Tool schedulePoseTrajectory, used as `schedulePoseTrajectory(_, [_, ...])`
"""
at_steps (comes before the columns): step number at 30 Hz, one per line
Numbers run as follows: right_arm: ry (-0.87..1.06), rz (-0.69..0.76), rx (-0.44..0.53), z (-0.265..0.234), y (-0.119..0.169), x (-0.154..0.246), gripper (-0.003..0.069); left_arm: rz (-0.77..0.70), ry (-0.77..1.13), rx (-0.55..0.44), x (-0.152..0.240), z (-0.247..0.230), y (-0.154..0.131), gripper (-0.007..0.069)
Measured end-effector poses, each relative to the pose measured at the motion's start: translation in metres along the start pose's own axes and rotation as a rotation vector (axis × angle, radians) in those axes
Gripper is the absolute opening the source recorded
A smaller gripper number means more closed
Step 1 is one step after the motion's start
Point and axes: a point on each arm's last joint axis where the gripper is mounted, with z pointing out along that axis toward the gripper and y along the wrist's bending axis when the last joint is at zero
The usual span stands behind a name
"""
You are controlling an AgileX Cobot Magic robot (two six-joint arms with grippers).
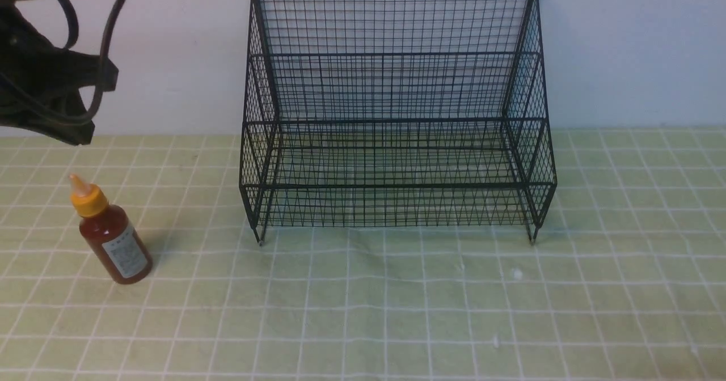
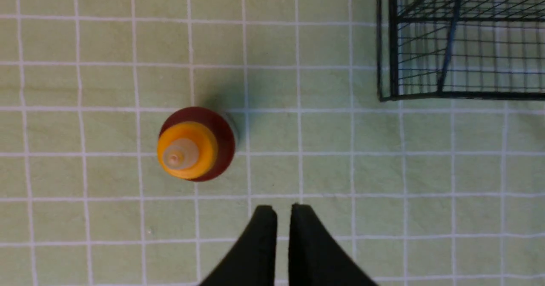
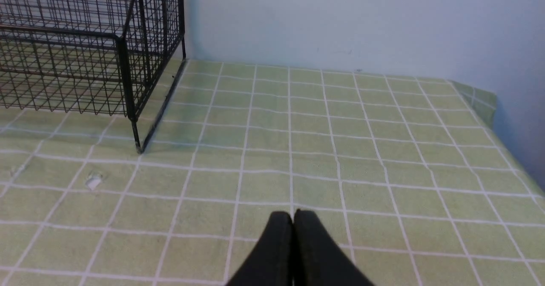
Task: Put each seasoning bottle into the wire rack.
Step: Use the left arm to grab the condiment bottle closest to it
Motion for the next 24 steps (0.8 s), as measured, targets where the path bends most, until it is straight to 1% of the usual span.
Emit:
schedulePoseTrajectory(2, [0.000,0.000,0.000,0.000,0.000,0.000,-0.0013,0.014,0.029,-0.033,-0.003,0.010,0.005,0.0085])
schedulePoseTrajectory(4, [0.000,0.000,0.000,0.000,0.000,0.000,-0.0013,0.023,0.056,-0.059,-0.004,0.020,0.008,0.0151])
schedulePoseTrajectory(5, [0.000,0.000,0.000,0.000,0.000,0.000,-0.0013,0.026,0.072,-0.070,-0.005,0.026,0.010,0.0204])
schedulePoseTrajectory(6, [0.000,0.000,0.000,0.000,0.000,0.000,-0.0013,0.027,0.078,-0.072,-0.006,0.028,0.010,0.0213])
schedulePoseTrajectory(8, [0.000,0.000,0.000,0.000,0.000,0.000,-0.0013,0.032,0.107,-0.093,-0.007,0.040,0.014,0.0346])
schedulePoseTrajectory(9, [0.000,0.000,0.000,0.000,0.000,0.000,-0.0013,0.034,0.111,-0.092,-0.008,0.041,0.014,0.0356])
schedulePoseTrajectory(10, [0.000,0.000,0.000,0.000,0.000,0.000,-0.0013,0.038,0.119,-0.105,-0.009,0.046,0.015,0.0428])
schedulePoseTrajectory(13, [0.000,0.000,0.000,0.000,0.000,0.000,-0.0013,0.052,0.117,-0.133,-0.013,0.059,0.019,0.0550])
schedulePoseTrajectory(15, [0.000,0.000,0.000,0.000,0.000,0.000,-0.0013,0.058,0.113,-0.143,-0.016,0.067,0.021,0.0591])
schedulePoseTrajectory(17, [0.000,0.000,0.000,0.000,0.000,0.000,-0.0013,0.058,0.129,-0.141,-0.018,0.078,0.022,0.0607])
schedulePoseTrajectory(20, [0.000,0.000,0.000,0.000,0.000,0.000,-0.0013,0.057,0.156,-0.137,-0.019,0.092,0.023,0.0603])
schedulePoseTrajectory(24, [0.000,0.000,0.000,0.000,0.000,0.000,-0.0013,0.059,0.209,-0.140,-0.018,0.109,0.026,0.0576])
